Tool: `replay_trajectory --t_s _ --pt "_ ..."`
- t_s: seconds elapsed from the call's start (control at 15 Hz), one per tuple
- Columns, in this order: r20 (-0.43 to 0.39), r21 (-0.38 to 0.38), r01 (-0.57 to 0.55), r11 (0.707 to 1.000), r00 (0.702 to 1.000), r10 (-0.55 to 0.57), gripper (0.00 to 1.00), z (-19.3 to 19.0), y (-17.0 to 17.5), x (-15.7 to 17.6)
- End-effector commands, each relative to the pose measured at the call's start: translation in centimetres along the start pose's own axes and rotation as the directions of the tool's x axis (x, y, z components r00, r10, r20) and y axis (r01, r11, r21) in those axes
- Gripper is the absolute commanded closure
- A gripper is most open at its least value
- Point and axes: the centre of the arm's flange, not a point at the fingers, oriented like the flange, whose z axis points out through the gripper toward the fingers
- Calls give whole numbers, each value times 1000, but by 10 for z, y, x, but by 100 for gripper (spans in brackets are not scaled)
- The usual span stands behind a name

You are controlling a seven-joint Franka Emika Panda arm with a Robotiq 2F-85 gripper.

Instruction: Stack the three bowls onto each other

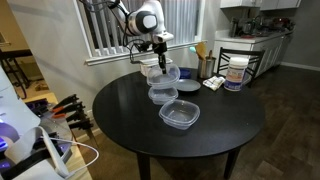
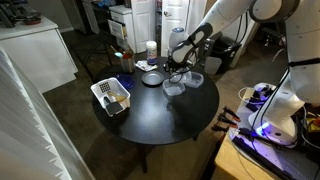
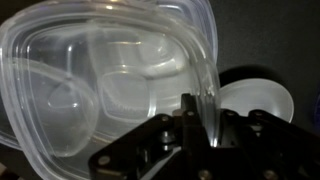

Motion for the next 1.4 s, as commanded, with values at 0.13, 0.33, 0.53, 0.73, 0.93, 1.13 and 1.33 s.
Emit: replay_trajectory --t_s 0.13,0.33,0.53,0.73,0.93,1.13,1.33 --pt "47 36 75 996 996 -77 99 42 -21 -3" --pt "58 44 129 991 990 -131 99 56 -20 -15" --pt "74 30 147 989 986 -149 68 64 -17 -20" --pt "75 27 159 987 984 -161 50 65 -10 -20" --pt "70 -2 161 987 985 -161 32 53 1 -26" --pt "64 -32 153 988 986 -151 12 43 20 -30" --pt "80 -66 99 993 992 -94 0 35 48 -25"
